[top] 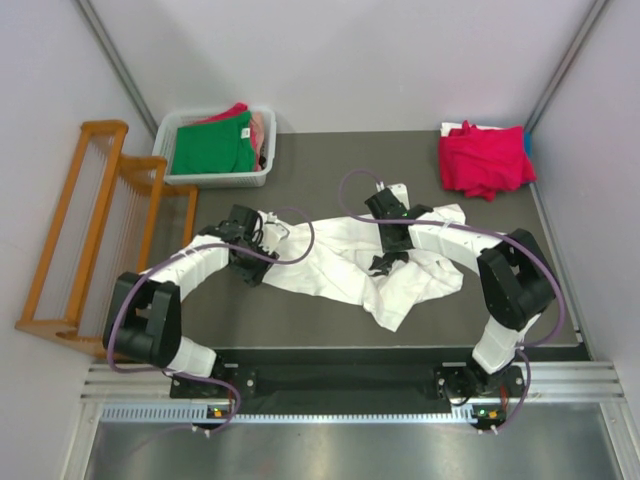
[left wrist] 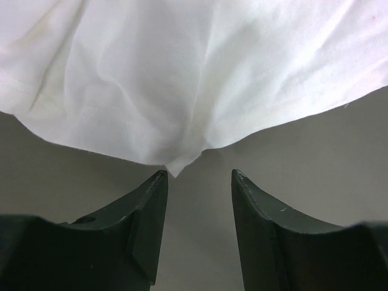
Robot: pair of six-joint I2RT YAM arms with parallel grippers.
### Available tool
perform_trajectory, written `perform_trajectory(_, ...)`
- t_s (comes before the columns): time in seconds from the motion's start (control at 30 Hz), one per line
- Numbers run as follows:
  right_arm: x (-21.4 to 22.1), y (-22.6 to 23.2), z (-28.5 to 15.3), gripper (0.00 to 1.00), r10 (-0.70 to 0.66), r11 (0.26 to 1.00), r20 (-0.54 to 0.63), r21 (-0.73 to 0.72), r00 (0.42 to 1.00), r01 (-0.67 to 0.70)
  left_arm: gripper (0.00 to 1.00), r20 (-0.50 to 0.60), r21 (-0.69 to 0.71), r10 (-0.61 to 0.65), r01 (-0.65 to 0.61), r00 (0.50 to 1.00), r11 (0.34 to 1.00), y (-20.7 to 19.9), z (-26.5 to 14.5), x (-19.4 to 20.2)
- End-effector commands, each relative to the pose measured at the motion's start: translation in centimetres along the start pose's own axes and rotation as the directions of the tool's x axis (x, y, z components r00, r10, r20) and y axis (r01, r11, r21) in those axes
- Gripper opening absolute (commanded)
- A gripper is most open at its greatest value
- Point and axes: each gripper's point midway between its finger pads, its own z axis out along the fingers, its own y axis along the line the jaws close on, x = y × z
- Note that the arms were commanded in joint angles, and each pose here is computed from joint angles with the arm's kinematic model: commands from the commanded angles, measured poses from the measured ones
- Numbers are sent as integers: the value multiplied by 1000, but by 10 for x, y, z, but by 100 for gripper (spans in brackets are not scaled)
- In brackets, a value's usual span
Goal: Fold and stack the t-shirts
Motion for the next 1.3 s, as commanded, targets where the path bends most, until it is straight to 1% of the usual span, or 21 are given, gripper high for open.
perform_trajectory(0.0, -18, 2, -2, 43, 40, 999, 53, -9, 998, -40, 51, 53, -22, -9, 10, 999, 1000, 6, 2, -18)
perform_trajectory(0.17, -14, 1, -2, 42, 42, 999, 53, -8, 998, -41, 48, 48, -27, -11, 12, 999, 1000, 9, 8, -20)
perform_trajectory(0.2, -13, 1, -1, 42, 42, 999, 51, -7, 998, -42, 44, 46, -24, -16, 17, 999, 1000, 9, 10, -21)
perform_trajectory(0.27, -12, 1, -1, 42, 43, 999, 49, -8, 998, -42, 33, 53, -22, -18, 20, 998, 1000, 10, 9, -25)
perform_trajectory(0.3, -12, 0, -1, 41, 42, 999, 48, -6, 998, -42, 22, 51, -18, -20, 21, 998, 1000, 10, 10, -26)
perform_trajectory(0.37, -12, -2, -2, 41, 40, 999, 51, 0, 998, -40, 13, 48, -15, -21, 21, 999, 1000, 10, 9, -26)
perform_trajectory(0.4, -12, -3, -3, 41, 42, 999, 55, 3, 998, -42, 3, 45, -17, -19, 20, 999, 1000, 10, 8, -26)
perform_trajectory(0.47, -12, -3, -2, 41, 40, 999, 53, 4, 998, -41, 0, 39, -12, -19, 19, 999, 1000, 9, 6, -25)
perform_trajectory(0.57, -11, -2, 0, 41, 40, 999, 48, 2, 998, -40, 0, 21, -1, -3, 3, 1000, 1000, 9, -4, -26)
perform_trajectory(0.6, -11, -1, 0, 41, 40, 999, 48, 1, 998, -41, 0, 19, 31, 15, -16, 1000, 999, 4, -9, -28)
perform_trajectory(0.7, -15, 0, -2, 40, 40, 999, 55, -3, 998, -40, 0, -127, 177, 117, -93, 985, 980, -12, -37, -11)
perform_trajectory(0.73, -16, -2, -2, 40, 37, 999, 57, 2, 998, -37, 2, -142, 238, 186, -149, 972, 960, -14, -45, -14)
perform_trajectory(0.77, -19, -1, -5, 40, 38, 999, 64, -2, 997, -38, 4, -234, 313, 208, -129, 950, 941, -25, -61, 8)
perform_trajectory(0.8, -21, -1, -5, 40, 39, 999, 69, -2, 997, -39, 7, -248, 346, 256, -161, 934, 924, -26, -68, 13)
perform_trajectory(0.87, -23, -2, -8, 40, 39, 999, 74, -3, 996, -39, 8, -269, 365, 286, -177, 920, 914, -29, -87, 22)
perform_trajectory(0.97, -25, -3, -10, 40, 41, 999, 82, -1, 996, -41, 12, -252, 386, 346, -233, 904, 892, -36, -111, 35)
perform_trajectory(1.0, -26, -4, -11, 41, 39, 999, 83, -2, 996, -39, 13, -291, 419, 364, -224, 885, 880, -41, -122, 49)
perform_trajectory(1.03, -26, -4, -12, 40, 37, 999, 86, 0, 996, -37, 15, -297, 403, 357, -223, 886, 887, -41, -126, 53)
perform_trajectory(1.07, -26, -5, -13, 40, 39, 999, 87, 0, 995, -39, 16, -325, 367, 366, -240, 872, 899, -35, -129, 61)
perform_trajectory(1.17, -29, -6, -14, 40, 35, 999, 93, 1, 995, -36, 17, -338, 314, 402, -301, 851, 901, -31, -138, 82)
perform_trajectory(1.27, -31, -6, -16, 40, 38, 999, 98, -2, 994, -38, 15, -312, 276, 419, -341, 853, 899, -30, -145, 88)
